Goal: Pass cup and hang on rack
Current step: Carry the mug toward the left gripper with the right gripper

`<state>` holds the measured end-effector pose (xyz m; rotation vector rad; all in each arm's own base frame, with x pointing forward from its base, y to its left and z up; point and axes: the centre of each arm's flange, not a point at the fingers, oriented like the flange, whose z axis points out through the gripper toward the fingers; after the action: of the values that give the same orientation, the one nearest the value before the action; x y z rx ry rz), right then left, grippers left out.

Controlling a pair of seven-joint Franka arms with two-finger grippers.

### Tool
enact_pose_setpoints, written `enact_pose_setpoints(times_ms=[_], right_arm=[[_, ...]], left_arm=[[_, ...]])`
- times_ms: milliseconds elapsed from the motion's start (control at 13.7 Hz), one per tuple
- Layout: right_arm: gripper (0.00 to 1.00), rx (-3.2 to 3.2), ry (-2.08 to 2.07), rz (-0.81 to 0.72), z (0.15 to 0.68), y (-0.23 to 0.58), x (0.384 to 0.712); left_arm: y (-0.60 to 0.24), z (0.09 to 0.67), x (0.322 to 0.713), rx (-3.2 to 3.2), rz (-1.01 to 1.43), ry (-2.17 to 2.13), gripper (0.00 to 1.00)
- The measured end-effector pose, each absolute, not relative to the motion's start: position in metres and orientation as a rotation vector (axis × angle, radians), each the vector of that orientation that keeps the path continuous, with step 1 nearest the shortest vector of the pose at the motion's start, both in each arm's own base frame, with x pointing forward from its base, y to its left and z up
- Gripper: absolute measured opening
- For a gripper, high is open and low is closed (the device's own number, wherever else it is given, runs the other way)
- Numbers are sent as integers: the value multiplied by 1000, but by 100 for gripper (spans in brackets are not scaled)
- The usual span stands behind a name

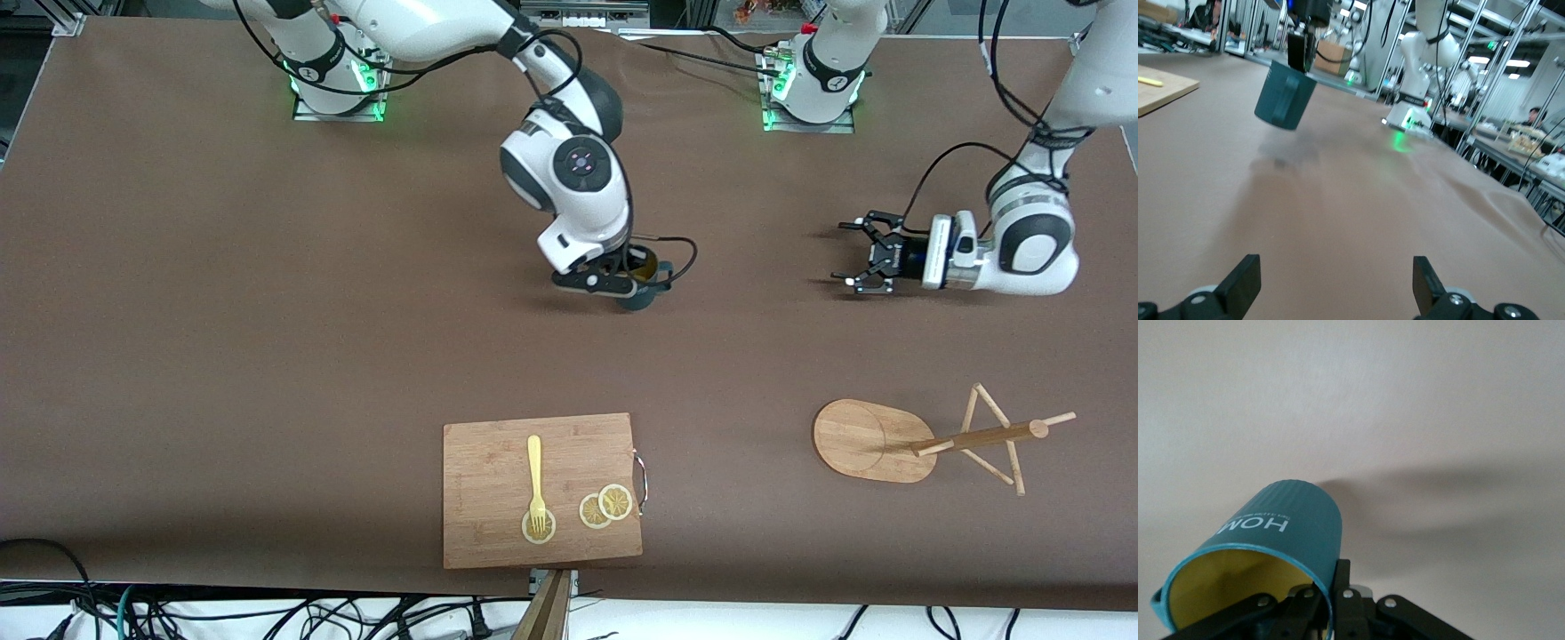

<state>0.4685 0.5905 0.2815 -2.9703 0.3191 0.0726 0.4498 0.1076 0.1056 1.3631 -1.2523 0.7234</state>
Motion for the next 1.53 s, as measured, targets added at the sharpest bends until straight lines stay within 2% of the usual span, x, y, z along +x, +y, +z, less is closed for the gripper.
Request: enact_pose_setpoints(times_ms=[510,583,729,948,1166,1239,1531], right_arm=[[4,-2970,433,108,252,609,445],[11,-2971,432,111,250,610,443],[30,-2972,428,115,246,613,441],[63,-2986,428,127,255,613,443],[93,-3048,382,158,312,598,468],[100,-3073,318,173,337,584,482],[100,-3152,28,133,412,497,546]], left_arm=[[-9,76,465,1179,811,-1218,100],[-26,71,464,1165,805,-1209,100],[-54,62,460,1142,790,-1192,100],[-84,50,450,1107,749,-1186,100],[-100,44,446,1096,737,-1182,100],[-105,44,447,1099,746,-1173,100],[-129,40,446,1105,767,-1137,100]])
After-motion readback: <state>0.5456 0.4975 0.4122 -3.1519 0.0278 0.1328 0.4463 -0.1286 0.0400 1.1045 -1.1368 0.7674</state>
